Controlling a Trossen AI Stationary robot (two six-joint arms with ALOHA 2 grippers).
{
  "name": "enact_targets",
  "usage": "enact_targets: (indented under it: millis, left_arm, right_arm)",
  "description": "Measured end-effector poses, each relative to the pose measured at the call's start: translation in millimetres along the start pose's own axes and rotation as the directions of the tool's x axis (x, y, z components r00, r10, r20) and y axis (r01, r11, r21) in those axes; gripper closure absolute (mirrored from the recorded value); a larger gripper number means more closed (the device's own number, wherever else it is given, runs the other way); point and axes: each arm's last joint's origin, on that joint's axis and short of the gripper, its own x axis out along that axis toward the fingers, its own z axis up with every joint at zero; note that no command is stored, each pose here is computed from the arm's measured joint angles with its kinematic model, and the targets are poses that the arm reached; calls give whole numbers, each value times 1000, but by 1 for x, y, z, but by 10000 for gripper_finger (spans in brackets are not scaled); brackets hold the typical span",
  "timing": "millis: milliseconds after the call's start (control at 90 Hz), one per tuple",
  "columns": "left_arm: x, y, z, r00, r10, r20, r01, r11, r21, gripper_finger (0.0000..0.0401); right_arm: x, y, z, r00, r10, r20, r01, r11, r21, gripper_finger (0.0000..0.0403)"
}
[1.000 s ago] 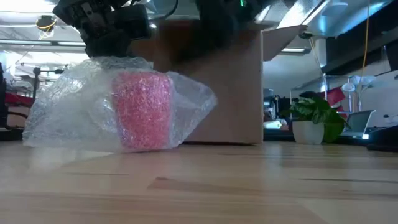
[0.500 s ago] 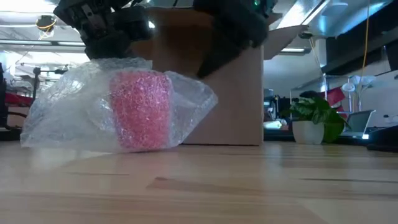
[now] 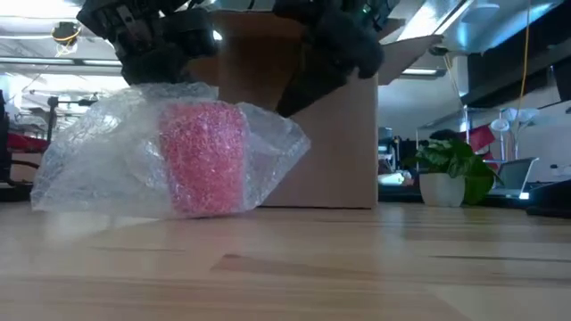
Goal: Wrap mug
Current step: Wrap the red mug with the transparent bubble wrap
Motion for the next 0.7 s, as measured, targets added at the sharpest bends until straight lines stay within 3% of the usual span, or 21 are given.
enact_targets:
  millis: [156,367,444,556,700]
  left_arm:
    - [0,0,0,1000,-1,0,1,1000,0,401]
    - [0,0,0,1000,-2,2,2,1000,-5,401]
    - [0,0,0,1000,-2,2,2,1000,-6,401]
    - [0,0,0,1000,-2,0,2,1000,-6,401]
    - [0,0,0,1000,-2,0,2,1000,-4,401]
  right_arm:
    - [1,-1,1,1000,-14,11,14,1000,-25,286]
    - [26,3,-6,996,-68,-49,65,995,-72,290]
    - [29,3,-7,990,-129,-63,125,990,-64,313]
    - [29,2,-5,989,-139,-40,139,990,-25,385]
    - [18,-3,11,991,-130,17,130,991,14,399]
